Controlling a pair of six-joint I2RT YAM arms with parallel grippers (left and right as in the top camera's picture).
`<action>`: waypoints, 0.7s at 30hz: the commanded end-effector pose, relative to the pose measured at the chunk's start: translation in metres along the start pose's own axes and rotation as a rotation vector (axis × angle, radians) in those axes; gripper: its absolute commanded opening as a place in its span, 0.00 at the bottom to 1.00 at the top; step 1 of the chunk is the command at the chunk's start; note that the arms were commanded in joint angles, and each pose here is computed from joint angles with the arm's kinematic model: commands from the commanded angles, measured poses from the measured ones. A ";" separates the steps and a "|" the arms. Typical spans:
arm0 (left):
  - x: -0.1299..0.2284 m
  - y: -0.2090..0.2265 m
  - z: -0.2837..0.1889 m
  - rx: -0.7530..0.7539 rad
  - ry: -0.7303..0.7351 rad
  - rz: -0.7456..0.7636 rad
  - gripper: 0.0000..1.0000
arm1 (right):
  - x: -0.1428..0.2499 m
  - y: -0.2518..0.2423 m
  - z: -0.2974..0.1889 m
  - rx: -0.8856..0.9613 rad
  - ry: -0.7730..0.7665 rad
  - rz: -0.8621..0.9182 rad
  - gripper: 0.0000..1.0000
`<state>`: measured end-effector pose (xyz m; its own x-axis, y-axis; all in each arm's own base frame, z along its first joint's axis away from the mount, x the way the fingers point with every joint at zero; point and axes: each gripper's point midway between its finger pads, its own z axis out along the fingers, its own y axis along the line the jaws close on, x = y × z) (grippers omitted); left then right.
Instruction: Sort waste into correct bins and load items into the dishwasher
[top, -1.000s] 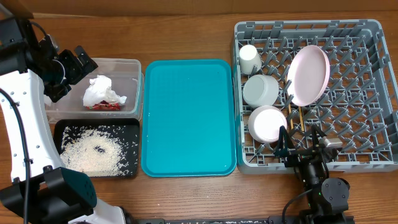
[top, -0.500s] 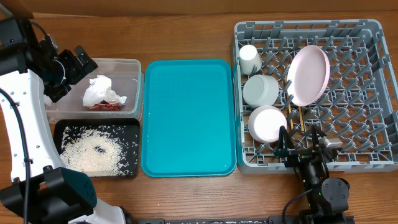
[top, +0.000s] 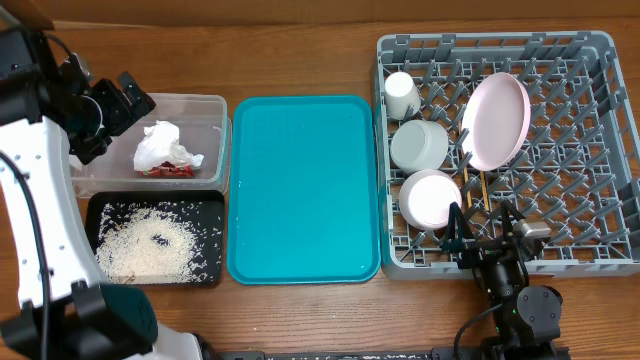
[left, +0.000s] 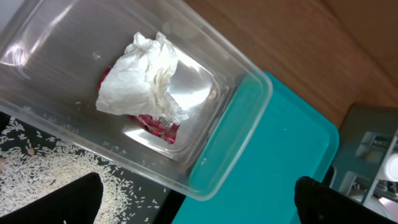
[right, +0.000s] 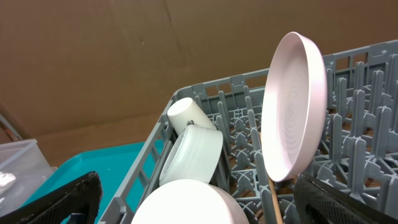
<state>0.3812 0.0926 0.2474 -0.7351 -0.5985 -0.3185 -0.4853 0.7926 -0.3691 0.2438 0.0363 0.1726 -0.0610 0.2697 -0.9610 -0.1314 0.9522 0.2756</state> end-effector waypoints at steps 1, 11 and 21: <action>0.003 -0.022 -0.047 0.048 -0.116 0.047 1.00 | 0.002 -0.003 0.000 0.011 -0.005 0.000 1.00; 0.049 -0.079 -0.124 0.187 -0.260 0.222 1.00 | 0.002 -0.003 0.000 0.011 -0.005 0.000 1.00; 0.121 -0.096 -0.173 0.320 -0.320 0.361 1.00 | 0.002 -0.003 0.000 0.011 -0.005 0.000 1.00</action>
<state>0.2765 -0.0306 0.3962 -0.6345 -0.3412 -0.6935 -0.0429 0.9115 -0.4091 0.2438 0.0364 0.1728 -0.0607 0.2698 -0.9610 -0.1318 0.9522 0.2756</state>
